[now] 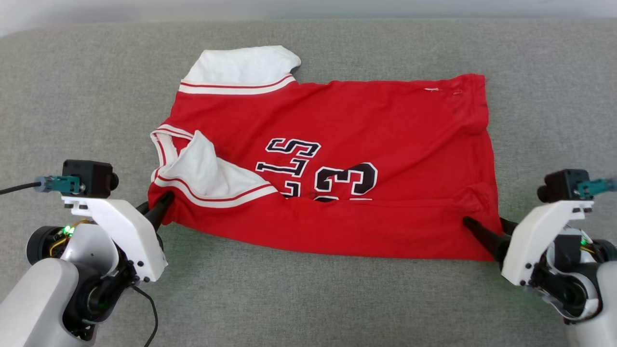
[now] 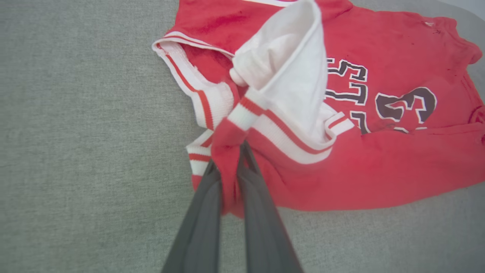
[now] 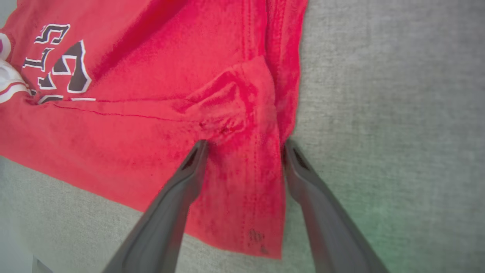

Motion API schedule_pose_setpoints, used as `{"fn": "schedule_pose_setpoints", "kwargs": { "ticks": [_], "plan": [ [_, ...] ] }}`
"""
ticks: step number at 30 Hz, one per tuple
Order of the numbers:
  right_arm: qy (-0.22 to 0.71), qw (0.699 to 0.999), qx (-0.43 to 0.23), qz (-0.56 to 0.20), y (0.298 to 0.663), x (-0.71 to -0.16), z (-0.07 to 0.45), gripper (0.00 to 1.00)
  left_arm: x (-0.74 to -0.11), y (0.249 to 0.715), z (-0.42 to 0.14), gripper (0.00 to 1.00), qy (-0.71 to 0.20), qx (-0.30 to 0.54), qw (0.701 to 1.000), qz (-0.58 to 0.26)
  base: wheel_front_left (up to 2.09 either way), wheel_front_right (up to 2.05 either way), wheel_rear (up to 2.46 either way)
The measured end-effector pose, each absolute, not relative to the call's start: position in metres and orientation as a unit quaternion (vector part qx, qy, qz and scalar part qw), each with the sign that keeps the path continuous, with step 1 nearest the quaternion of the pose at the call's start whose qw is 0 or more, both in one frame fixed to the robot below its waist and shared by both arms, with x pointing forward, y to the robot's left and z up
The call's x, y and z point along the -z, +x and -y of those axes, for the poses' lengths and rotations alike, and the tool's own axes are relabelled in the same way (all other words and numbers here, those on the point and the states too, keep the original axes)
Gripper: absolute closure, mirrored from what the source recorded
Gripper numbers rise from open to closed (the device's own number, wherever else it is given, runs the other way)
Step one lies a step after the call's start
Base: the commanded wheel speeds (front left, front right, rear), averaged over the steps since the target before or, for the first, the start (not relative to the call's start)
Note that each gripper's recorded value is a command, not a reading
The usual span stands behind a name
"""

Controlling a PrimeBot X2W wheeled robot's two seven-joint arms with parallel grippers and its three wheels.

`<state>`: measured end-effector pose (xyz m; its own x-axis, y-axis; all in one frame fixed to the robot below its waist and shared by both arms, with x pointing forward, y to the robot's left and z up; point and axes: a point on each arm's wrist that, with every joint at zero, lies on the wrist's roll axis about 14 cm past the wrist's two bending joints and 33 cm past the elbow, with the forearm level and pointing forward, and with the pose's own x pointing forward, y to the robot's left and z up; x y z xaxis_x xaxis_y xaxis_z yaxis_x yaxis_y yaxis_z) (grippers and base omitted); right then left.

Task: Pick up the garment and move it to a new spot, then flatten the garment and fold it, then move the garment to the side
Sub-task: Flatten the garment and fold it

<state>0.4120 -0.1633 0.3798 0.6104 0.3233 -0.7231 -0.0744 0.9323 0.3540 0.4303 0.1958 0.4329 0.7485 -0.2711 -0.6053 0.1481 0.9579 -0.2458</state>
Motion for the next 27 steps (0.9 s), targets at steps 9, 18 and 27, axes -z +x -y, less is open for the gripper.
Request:
{"fn": "schedule_pose_setpoints", "kwargs": {
  "ticks": [9, 18, 27],
  "plan": [
    [0.146, 0.875, -0.137, -0.441, 0.416, -0.367, 0.147, 1.0, -0.435, 0.433, -0.199, 1.0, -0.093, 0.099, 0.939, -0.315, 0.0, 0.0, 0.0],
    [0.134, 0.902, -0.149, -0.384, 0.423, -0.397, 0.15, 1.0, -0.444, 0.42, -0.197, 1.0, -0.1, 0.098, 0.943, -0.301, 0.0, 0.0, 0.0],
    [0.123, 0.918, -0.152, -0.344, 0.402, -0.427, 0.157, 1.0, -0.452, 0.387, -0.199, 1.0, -0.102, 0.085, 0.945, -0.298, 0.0, 0.0, 0.0]
  ]
}}
